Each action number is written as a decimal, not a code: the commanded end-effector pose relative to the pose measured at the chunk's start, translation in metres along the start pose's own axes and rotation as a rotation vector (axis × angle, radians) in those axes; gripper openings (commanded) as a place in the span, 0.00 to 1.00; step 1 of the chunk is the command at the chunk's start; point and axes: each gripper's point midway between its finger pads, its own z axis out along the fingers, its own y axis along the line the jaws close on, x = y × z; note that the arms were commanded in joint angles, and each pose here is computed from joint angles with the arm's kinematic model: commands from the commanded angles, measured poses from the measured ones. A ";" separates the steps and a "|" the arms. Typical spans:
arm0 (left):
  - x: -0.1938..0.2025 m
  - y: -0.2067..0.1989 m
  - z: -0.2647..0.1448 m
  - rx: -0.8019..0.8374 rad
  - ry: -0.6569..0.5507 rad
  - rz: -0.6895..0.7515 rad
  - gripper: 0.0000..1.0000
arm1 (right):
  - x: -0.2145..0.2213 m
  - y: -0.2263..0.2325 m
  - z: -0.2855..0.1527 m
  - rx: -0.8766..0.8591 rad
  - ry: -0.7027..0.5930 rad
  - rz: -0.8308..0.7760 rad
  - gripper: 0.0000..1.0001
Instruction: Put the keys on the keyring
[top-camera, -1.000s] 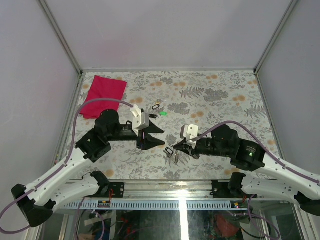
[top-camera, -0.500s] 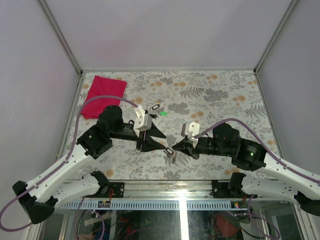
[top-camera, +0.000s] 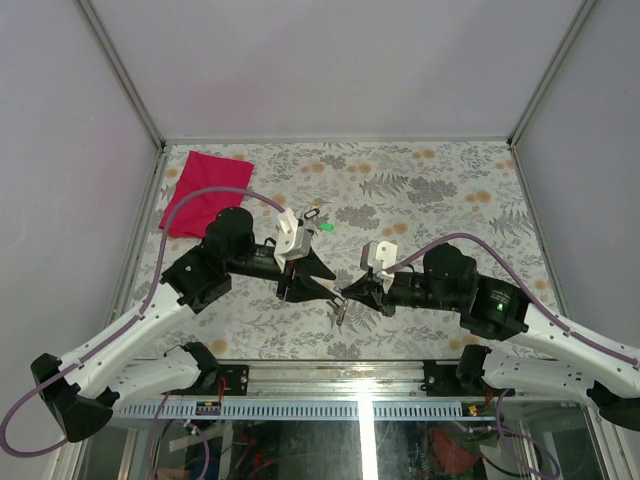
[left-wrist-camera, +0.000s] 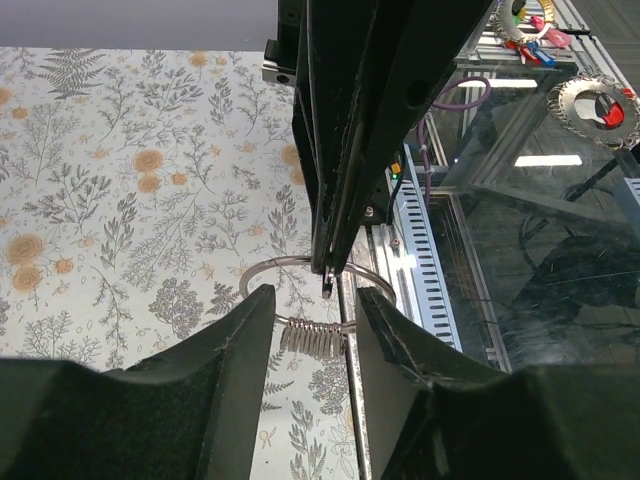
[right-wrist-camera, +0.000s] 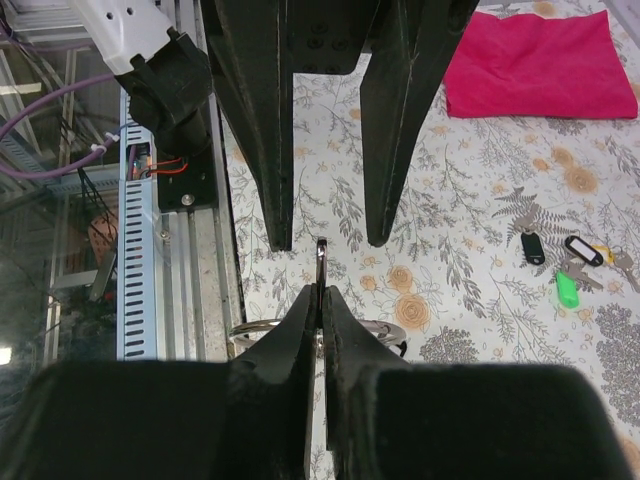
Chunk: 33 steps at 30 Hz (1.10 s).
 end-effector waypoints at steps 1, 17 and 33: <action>-0.019 -0.008 -0.001 0.033 -0.034 0.040 0.38 | -0.042 0.000 -0.003 0.000 -0.123 -0.020 0.00; -0.016 -0.008 0.003 0.051 -0.026 0.031 0.25 | -0.048 -0.003 0.001 0.009 -0.143 -0.014 0.00; -0.025 0.002 0.002 -0.026 -0.037 -0.034 0.00 | -0.047 -0.013 -0.004 0.072 -0.157 -0.026 0.22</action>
